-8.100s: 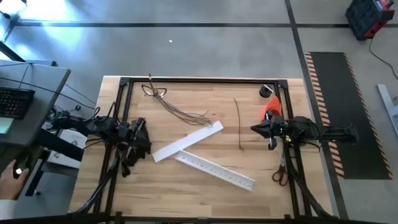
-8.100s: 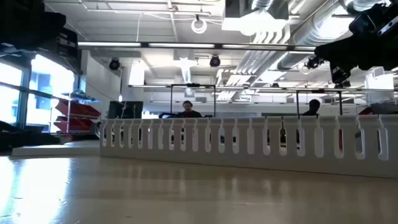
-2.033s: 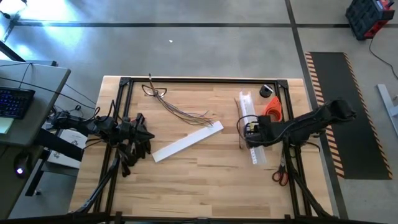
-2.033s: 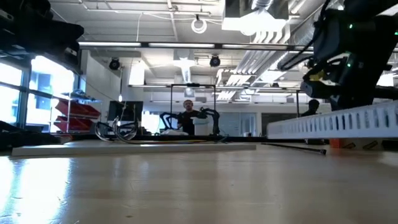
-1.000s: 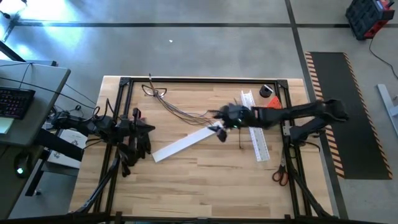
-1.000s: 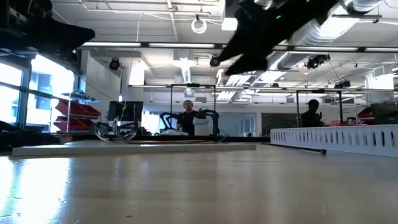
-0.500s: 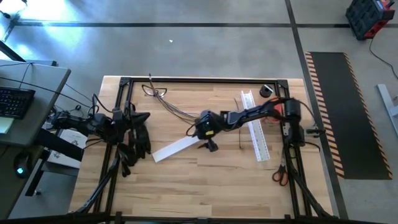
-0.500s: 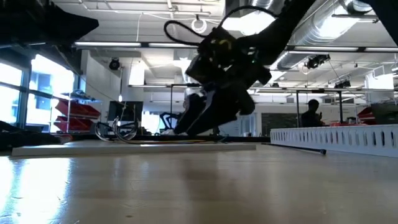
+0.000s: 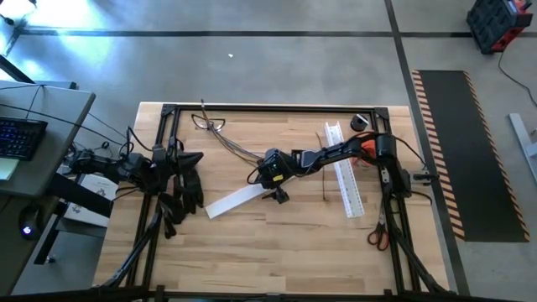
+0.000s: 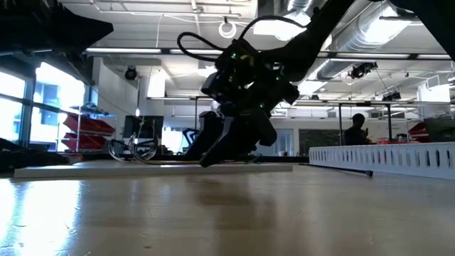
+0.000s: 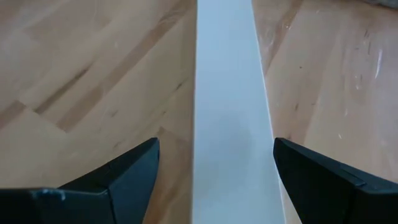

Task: Ziptie cables
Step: Move the cable duct cover from the center to the table to the top center part of the table

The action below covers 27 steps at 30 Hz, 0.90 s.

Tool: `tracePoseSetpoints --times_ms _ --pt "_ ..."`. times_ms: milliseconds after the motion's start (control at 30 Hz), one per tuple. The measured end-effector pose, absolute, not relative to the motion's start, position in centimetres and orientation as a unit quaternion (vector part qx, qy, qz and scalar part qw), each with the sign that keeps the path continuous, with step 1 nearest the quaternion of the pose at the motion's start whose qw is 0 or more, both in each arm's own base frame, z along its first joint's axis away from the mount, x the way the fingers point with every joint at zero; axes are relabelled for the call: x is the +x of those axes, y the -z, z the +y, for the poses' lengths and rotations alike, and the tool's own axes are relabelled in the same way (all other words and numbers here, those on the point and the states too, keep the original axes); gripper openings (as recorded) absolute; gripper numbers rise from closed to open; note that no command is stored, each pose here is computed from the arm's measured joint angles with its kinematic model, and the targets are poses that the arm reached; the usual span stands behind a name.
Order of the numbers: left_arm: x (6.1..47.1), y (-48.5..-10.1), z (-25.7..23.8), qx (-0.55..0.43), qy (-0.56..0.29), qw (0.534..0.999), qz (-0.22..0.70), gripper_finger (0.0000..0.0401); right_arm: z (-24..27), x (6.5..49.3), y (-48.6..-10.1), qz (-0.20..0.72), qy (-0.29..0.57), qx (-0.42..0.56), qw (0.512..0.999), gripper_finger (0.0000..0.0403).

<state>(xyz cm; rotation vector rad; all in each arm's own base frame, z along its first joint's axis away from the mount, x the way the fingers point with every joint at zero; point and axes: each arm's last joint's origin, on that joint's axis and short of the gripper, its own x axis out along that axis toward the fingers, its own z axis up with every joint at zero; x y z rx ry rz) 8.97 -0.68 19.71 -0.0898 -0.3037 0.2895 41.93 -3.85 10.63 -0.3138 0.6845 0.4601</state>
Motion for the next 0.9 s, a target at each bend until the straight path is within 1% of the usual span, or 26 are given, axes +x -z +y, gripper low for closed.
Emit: tracePoseSetpoints --times_ms 167,367,500,700,900 --pt "9.0 -19.7 -0.8 -0.048 -0.119 0.98 -0.151 0.0 -4.2 42.0 -9.5 0.35 -0.189 -0.161 0.903 0.03" --pt "9.1 -19.6 -0.9 -0.062 -0.109 0.981 -0.147 0.0 -4.4 42.2 -8.0 0.359 -0.177 -0.126 0.908 0.0291" --pt "9.1 -19.6 -0.9 -0.065 -0.1 0.982 -0.147 0.0 -4.4 42.3 -8.7 0.353 -0.163 -0.113 0.914 0.0281" --pt "9.1 -19.6 -0.9 -0.068 -0.097 0.982 -0.147 0.0 -4.3 42.2 -10.2 0.346 -0.151 -0.12 0.918 0.028" --pt "9.1 -19.5 -0.9 -0.066 -0.097 0.983 -0.144 0.0 -4.4 42.3 -10.1 0.341 -0.152 -0.122 0.92 0.0283"
